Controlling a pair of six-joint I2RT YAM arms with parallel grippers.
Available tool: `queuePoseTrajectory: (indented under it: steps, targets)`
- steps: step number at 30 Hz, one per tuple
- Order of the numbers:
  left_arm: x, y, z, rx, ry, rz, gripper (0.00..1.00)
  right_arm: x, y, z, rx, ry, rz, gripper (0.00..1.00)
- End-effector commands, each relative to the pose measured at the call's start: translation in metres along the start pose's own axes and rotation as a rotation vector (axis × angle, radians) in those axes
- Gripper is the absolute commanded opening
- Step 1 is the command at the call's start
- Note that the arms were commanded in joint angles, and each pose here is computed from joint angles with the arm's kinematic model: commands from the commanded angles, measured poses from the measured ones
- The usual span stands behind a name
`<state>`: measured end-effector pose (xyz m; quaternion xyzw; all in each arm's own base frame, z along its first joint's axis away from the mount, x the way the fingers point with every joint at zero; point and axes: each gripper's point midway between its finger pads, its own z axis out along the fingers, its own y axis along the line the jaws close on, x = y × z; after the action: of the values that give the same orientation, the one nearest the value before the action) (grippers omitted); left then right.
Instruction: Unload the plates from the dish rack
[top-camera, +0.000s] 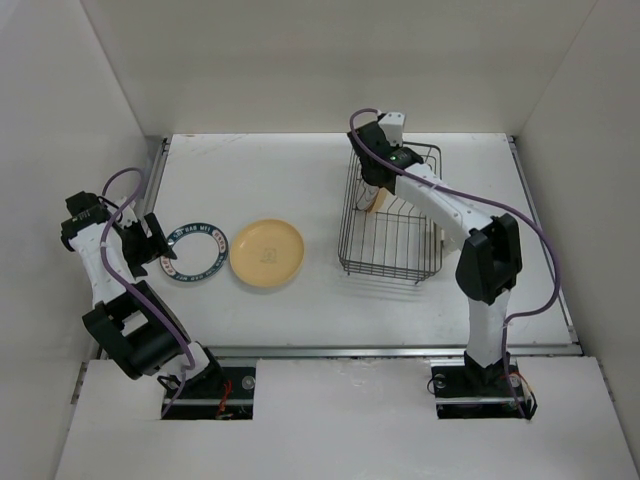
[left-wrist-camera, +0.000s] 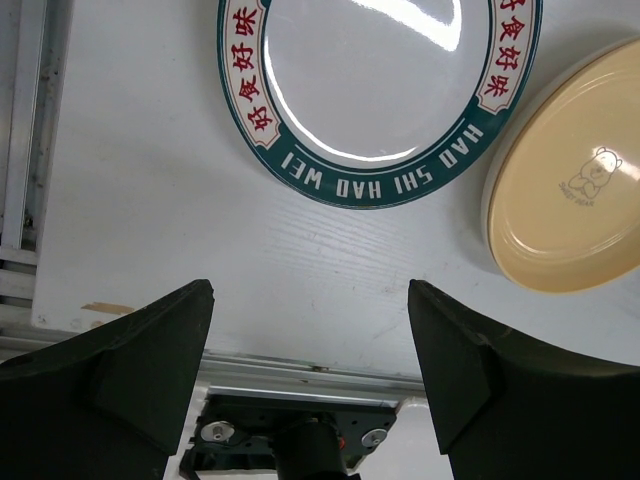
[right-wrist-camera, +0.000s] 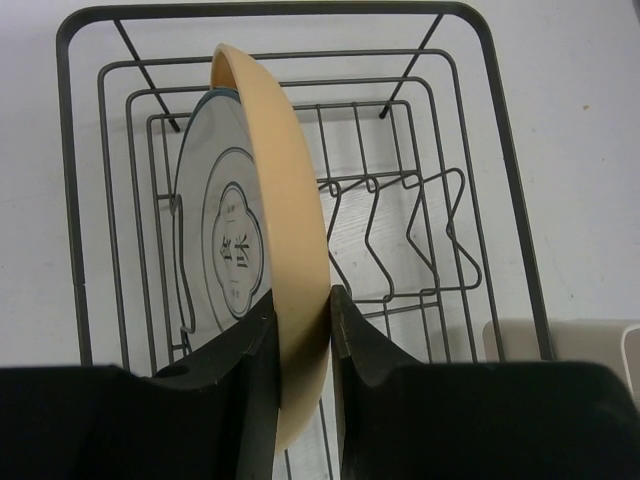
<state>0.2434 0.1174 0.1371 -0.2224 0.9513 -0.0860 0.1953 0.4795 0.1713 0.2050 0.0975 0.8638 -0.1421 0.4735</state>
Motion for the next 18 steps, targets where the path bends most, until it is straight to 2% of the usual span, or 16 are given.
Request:
queuePoseTrajectory:
  steps: [1,10,18]
  targets:
    - [0.001,-0.003,-0.005,0.007,-0.016,0.027,0.76,-0.055,-0.024,-0.026,0.045,-0.125,0.068,0.0]
    - [-0.002,-0.004,-0.007,0.006,-0.025,0.03,0.76,-0.092,-0.04,-0.048,0.093,-0.198,0.052,0.0]
    - [-0.001,-0.003,-0.005,0.007,-0.016,0.027,0.76,-0.076,-0.035,-0.035,0.121,-0.166,-0.013,0.03]
